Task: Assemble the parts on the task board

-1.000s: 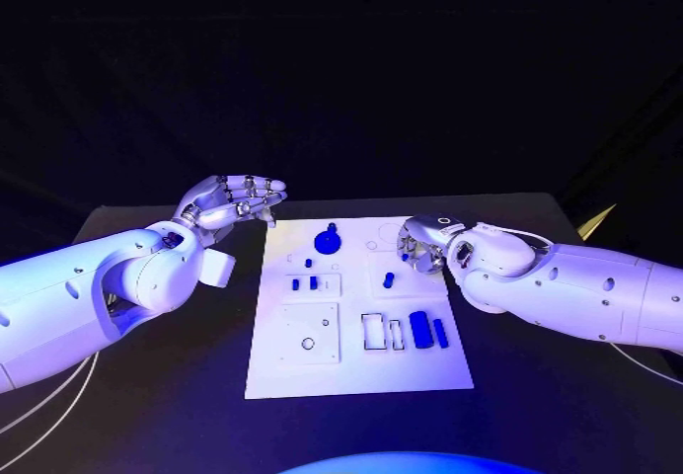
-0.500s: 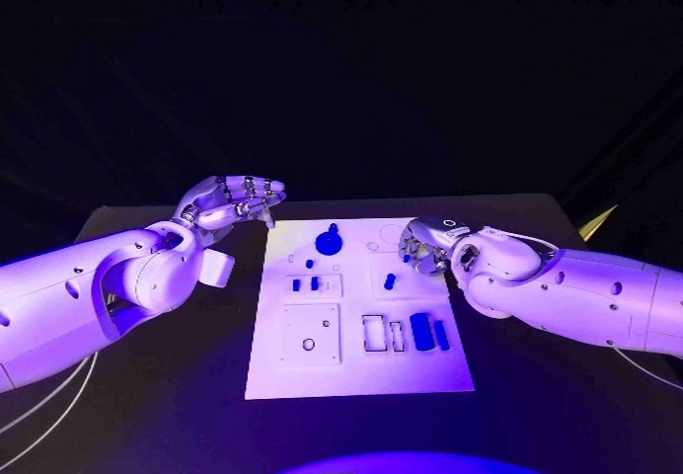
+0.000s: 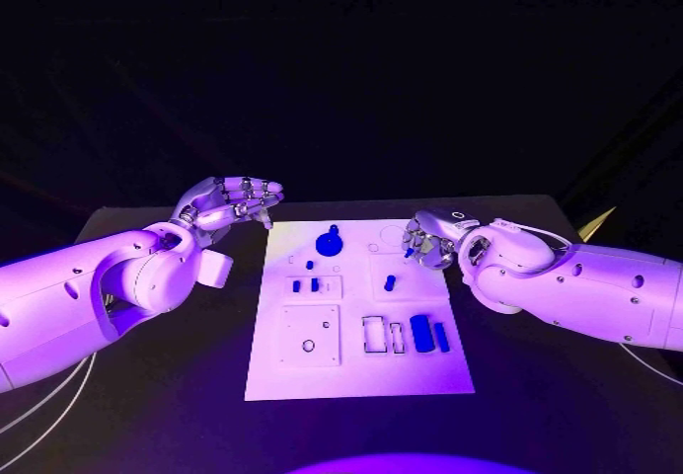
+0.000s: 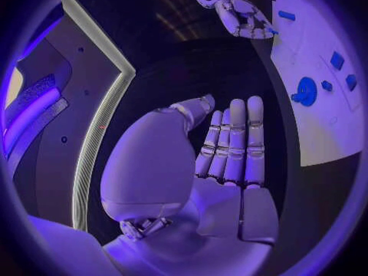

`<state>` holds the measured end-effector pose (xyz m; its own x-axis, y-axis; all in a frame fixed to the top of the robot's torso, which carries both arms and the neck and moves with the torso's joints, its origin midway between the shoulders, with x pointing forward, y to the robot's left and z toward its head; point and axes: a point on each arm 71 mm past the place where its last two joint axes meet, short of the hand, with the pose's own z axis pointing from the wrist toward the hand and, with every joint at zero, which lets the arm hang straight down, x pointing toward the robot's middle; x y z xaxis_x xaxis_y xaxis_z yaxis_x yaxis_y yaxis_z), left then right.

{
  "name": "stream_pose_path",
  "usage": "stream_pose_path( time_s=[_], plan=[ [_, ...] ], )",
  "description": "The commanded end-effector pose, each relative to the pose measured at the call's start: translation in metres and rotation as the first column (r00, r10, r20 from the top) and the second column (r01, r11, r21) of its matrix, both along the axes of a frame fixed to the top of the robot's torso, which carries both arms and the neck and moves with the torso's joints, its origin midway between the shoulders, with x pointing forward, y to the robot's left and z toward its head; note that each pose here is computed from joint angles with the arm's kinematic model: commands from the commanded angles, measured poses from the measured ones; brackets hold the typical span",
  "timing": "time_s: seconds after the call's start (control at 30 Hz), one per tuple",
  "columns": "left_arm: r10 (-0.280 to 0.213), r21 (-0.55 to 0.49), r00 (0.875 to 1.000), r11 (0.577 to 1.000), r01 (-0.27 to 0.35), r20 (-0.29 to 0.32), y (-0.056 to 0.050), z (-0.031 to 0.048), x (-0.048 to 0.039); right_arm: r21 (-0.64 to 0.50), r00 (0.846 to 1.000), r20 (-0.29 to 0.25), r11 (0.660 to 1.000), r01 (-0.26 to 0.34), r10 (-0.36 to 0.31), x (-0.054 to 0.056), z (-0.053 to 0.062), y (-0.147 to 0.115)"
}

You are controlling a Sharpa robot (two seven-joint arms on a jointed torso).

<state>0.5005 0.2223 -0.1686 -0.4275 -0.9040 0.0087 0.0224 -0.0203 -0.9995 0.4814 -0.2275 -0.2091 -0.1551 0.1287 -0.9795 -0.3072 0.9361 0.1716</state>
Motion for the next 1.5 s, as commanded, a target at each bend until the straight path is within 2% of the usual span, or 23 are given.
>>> stream_pose_path(
  time_s=[0.03,0.2,0.37,0.63,0.8,1.0,1.23,1.5],
  plan=[
    [-0.003,-0.001,1.000,1.000,0.003,0.007,-0.001,0.0012,0.0001,0.032,1.000,-0.005,0.999,0.000,0.000,-0.003,0.005,0.003],
    [-0.003,-0.001,1.000,1.000,0.003,0.007,-0.001,0.0013,0.0000,0.062,1.000,0.001,0.998,-0.028,0.028,-0.010,0.012,0.012],
    [-0.004,-0.001,1.000,1.000,0.004,0.008,-0.001,0.0013,-0.0003,0.095,0.996,0.000,0.991,-0.094,0.094,-0.022,0.018,0.036],
    [-0.008,-0.003,1.000,1.000,0.008,0.008,-0.002,0.0015,-0.0008,0.123,0.980,-0.021,0.973,-0.194,0.198,-0.040,0.018,0.075],
    [-0.011,-0.004,1.000,1.000,0.011,0.008,-0.003,0.0017,-0.0013,0.126,0.970,-0.035,0.963,-0.236,0.242,-0.048,0.012,0.093],
    [-0.012,-0.006,1.000,1.000,0.012,0.009,-0.004,0.0019,-0.0015,0.124,0.954,-0.061,0.951,-0.283,0.292,-0.058,-0.003,0.114],
    [-0.016,-0.007,1.000,1.000,0.016,0.008,-0.006,0.0019,-0.0016,0.118,0.943,-0.093,0.944,-0.309,0.320,-0.065,-0.020,0.130],
    [-0.021,-0.009,1.000,1.000,0.021,0.008,-0.007,0.0018,-0.0013,0.113,0.936,-0.111,0.940,-0.321,0.333,-0.069,-0.026,0.139]
  ],
)
